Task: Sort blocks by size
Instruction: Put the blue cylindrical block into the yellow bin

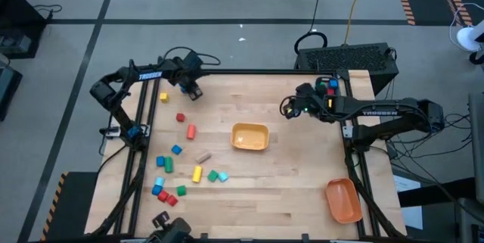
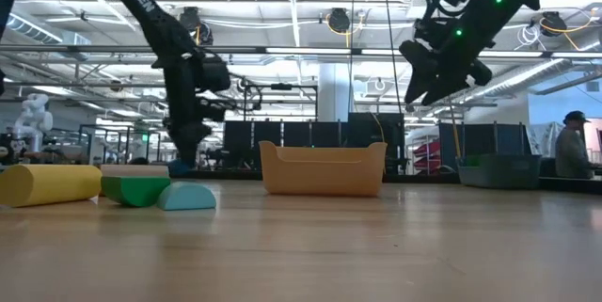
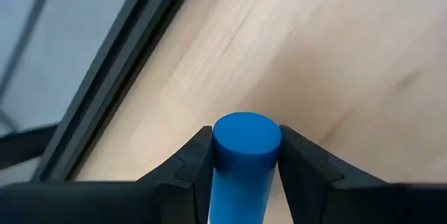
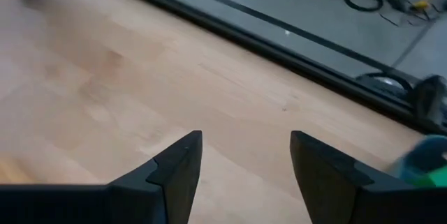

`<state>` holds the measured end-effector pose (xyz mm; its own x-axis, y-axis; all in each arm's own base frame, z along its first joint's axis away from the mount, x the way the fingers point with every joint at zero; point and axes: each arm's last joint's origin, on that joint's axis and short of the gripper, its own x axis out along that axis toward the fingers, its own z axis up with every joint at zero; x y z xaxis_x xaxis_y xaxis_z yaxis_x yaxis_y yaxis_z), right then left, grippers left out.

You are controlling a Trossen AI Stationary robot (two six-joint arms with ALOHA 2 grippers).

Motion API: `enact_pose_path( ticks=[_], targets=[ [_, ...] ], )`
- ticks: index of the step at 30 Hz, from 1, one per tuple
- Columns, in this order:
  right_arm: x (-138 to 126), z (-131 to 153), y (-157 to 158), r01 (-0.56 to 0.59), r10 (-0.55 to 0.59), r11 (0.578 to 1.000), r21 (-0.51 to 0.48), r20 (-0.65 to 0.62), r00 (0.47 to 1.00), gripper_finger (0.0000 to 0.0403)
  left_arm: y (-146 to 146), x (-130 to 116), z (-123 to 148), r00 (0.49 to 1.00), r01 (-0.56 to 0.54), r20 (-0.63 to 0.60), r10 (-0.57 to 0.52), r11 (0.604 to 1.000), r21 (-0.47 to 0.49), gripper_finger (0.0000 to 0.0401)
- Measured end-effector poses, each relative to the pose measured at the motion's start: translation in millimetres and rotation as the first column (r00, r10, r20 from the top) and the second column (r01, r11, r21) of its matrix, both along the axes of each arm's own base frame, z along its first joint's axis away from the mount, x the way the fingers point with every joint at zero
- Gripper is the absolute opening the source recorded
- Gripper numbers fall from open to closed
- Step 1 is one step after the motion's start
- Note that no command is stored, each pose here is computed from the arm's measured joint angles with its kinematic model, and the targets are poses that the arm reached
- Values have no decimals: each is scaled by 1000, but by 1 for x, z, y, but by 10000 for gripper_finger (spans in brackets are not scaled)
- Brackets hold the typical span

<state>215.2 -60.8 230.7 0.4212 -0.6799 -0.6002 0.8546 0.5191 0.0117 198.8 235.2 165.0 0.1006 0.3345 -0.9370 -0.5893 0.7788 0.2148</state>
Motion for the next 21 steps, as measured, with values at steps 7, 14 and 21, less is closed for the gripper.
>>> enact_pose_path(
  ticks=[7,14,21],
  targets=[
    [26,-14,12,-132,130,990,-53,-35,991,203,-10,32,17,964,54,265,-26,993,-102,130],
    [66,-35,24,-225,232,970,-97,74,970,203,-28,63,25,864,178,498,-68,968,-176,130],
    [93,-48,30,-344,345,937,-52,276,897,203,-50,98,40,691,323,714,-115,932,-162,130]
  ],
)
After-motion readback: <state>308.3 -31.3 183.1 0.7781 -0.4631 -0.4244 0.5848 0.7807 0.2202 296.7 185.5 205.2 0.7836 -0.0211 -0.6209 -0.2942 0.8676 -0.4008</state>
